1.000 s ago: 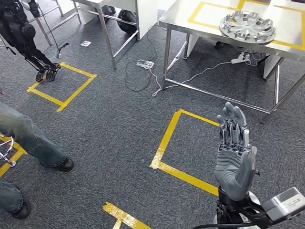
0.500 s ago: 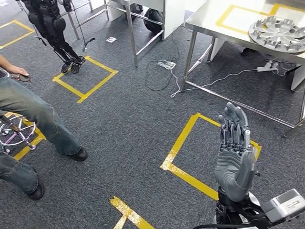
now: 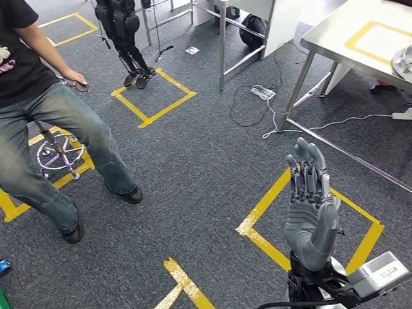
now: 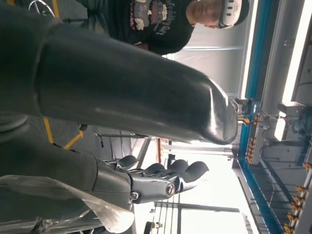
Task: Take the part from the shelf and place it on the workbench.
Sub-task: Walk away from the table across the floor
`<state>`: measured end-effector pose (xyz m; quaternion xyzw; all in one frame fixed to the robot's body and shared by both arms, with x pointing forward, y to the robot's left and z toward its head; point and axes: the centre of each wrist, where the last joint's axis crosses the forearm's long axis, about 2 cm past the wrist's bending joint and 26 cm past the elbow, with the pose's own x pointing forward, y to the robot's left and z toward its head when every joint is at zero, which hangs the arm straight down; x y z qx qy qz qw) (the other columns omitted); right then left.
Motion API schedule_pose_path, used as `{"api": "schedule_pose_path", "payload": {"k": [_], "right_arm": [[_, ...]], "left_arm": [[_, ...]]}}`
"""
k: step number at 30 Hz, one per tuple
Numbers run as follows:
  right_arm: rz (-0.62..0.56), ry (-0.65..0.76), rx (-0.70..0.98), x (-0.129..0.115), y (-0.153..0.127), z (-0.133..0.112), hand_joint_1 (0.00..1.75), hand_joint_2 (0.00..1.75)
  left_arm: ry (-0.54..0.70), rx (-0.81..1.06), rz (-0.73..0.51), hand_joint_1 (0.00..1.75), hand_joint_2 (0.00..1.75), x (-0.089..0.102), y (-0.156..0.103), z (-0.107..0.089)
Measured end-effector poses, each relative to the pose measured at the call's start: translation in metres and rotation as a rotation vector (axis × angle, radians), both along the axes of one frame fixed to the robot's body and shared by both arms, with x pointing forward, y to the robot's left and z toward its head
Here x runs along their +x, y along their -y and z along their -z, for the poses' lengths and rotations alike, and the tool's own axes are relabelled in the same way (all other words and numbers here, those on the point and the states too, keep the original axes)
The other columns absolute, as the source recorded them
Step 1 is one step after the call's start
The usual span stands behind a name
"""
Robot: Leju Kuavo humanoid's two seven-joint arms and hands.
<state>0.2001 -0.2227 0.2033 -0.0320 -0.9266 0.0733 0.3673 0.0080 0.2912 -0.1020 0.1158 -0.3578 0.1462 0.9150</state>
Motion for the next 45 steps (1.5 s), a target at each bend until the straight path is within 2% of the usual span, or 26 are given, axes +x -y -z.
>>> {"api": "schedule_pose_path", "payload": {"k": [39,45], "right_arm": [[-0.008,-0.015,-0.004,-0.0010,0.0006,0.0019,0.00,0.00],[0.002,-0.009,0.005,-0.0010,0.0008,0.0019,0.00,0.00]], "left_arm": [[0.000,0.008,0.003,0.00,0.00,0.0019,-0.0004,-0.0006],[-0.030,0.015,0.021,0.00,0.00,-0.0008,-0.0012,-0.0011]]}}
